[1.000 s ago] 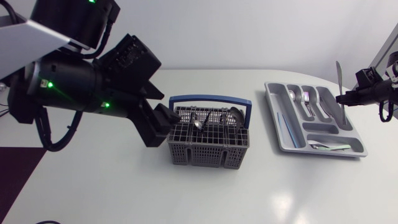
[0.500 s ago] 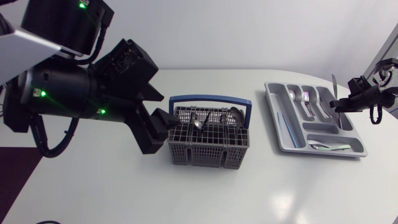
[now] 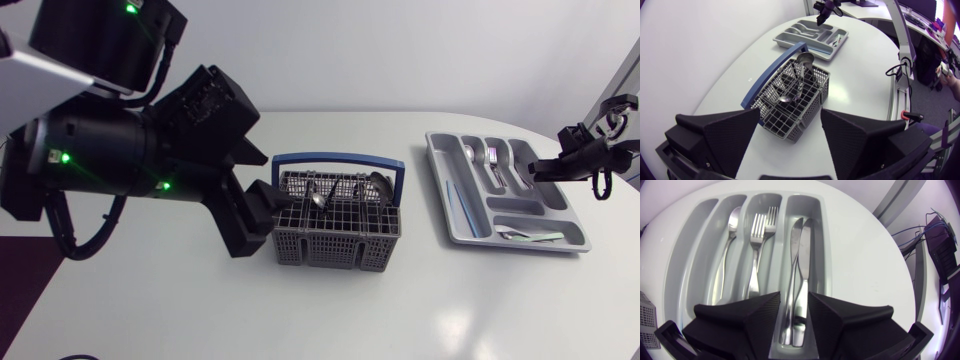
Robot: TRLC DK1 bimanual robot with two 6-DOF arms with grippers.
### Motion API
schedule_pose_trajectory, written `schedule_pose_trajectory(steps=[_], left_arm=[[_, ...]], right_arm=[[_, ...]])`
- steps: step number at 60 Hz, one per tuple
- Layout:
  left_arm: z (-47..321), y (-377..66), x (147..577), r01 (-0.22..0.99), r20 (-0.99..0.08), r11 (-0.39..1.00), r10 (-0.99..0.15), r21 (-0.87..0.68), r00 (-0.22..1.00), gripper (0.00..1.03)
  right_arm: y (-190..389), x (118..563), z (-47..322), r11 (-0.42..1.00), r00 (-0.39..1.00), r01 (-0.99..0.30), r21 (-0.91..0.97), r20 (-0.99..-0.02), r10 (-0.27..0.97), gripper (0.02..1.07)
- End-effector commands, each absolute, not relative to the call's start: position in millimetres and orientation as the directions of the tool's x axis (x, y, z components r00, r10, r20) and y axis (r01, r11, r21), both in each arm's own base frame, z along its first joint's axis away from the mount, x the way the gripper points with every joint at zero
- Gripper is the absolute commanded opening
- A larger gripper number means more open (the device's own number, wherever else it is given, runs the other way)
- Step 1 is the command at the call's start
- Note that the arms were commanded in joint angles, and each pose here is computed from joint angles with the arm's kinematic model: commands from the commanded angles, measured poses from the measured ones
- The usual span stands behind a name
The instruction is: Unload the cutlery basket into the drawer organizer.
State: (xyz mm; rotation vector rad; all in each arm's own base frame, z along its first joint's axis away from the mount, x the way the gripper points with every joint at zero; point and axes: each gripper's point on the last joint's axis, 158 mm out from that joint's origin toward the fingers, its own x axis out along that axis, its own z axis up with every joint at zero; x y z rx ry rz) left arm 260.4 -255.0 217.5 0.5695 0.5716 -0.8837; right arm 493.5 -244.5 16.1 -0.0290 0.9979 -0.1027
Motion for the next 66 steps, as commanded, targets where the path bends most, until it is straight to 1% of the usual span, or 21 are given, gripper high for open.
schedule_pose_trajectory(steps=[1, 3, 5, 8, 12, 17, 22, 26, 28, 36, 46, 51, 56, 66], left_arm=[[226.2, -253.8, 255.5, 0.833, -0.651, 0.497, -0.553, 0.243, 0.520, 0.99], [226.3, -253.7, 253.8, 0.835, -0.650, 0.492, -0.555, 0.246, 0.519, 0.99], [225.8, -253.7, 252.2, 0.836, -0.650, 0.490, -0.557, 0.246, 0.517, 0.99], [224.2, -253.5, 250.4, 0.838, -0.649, 0.484, -0.559, 0.250, 0.516, 0.99], [220.1, -256.5, 245.7, 0.847, -0.646, 0.466, -0.568, 0.257, 0.509, 0.99], [210.6, -260.4, 244.2, 0.853, -0.642, 0.443, -0.577, 0.274, 0.506, 0.99], [200.2, -264.5, 243.2, 0.860, -0.636, 0.411, -0.586, 0.302, 0.503, 0.98], [193.7, -267.4, 243.5, 0.864, -0.629, 0.385, -0.595, 0.324, 0.501, 0.98], [190.6, -269.6, 242.9, 0.867, -0.625, 0.372, -0.601, 0.333, 0.498, 0.98], [179.3, -280.8, 244.2, 0.871, -0.613, 0.356, -0.620, 0.338, 0.490, 0.98], [164.6, -296.1, 244.6, 0.868, -0.572, 0.338, -0.654, 0.365, 0.495, 0.97], [156.1, -298.9, 247.6, 0.869, -0.576, 0.337, -0.652, 0.363, 0.493, 0.97], [155.2, -301.4, 250.2, 0.864, -0.559, 0.342, -0.661, 0.369, 0.501, 0.97], [133.5, -303.7, 262.3, 0.863, -0.583, 0.352, -0.636, 0.364, 0.505, 0.96]], right_arm=[[-226.5, 487.8, 54.6, 0.997, 0.593, 0.052, -0.063, -0.801, -0.081, 0.62], [-212.0, 483.1, 67.5, 0.999, 0.617, 0.021, -0.045, -0.785, -0.048, 0.62], [-201.4, 479.4, 76.3, 0.999, 0.631, 0.002, -0.051, -0.775, -0.041, 0.62], [-178.6, 472.2, 95.0, 0.997, 0.663, -0.051, -0.057, -0.748, -0.009, 0.66], [-151.7, 461.0, 111.2, 0.993, 0.686, -0.100, -0.060, -0.727, 0.025, 0.66], [-110.2, 444.7, 129.6, 0.979, 0.710, -0.196, -0.053, -0.697, 0.104, 0.66], [-59.9, 419.4, 147.5, 0.944, 0.722, -0.326, -0.052, -0.658, 0.213, 0.66], [-33.8, 402.5, 156.6, 0.919, 0.728, -0.390, -0.064, -0.632, 0.265, 0.66], [-19.8, 393.4, 156.8, 0.902, 0.722, -0.426, -0.071, -0.628, 0.291, 0.66], [13.0, 367.0, 149.1, 0.865, 0.697, -0.496, -0.080, -0.630, 0.342, 0.66], [39.6, 339.2, 131.5, 0.831, 0.658, -0.553, -0.063, -0.646, 0.388, 0.66], [54.1, 325.3, 122.6, 0.811, 0.632, -0.583, -0.051, -0.654, 0.414, 0.66], [70.0, 312.5, 121.5, 0.784, 0.619, -0.619, -0.055, -0.648, 0.444, 0.66], [107.3, 290.1, 120.1, 0.725, 0.567, -0.689, -0.025, -0.642, 0.516, 0.66]])
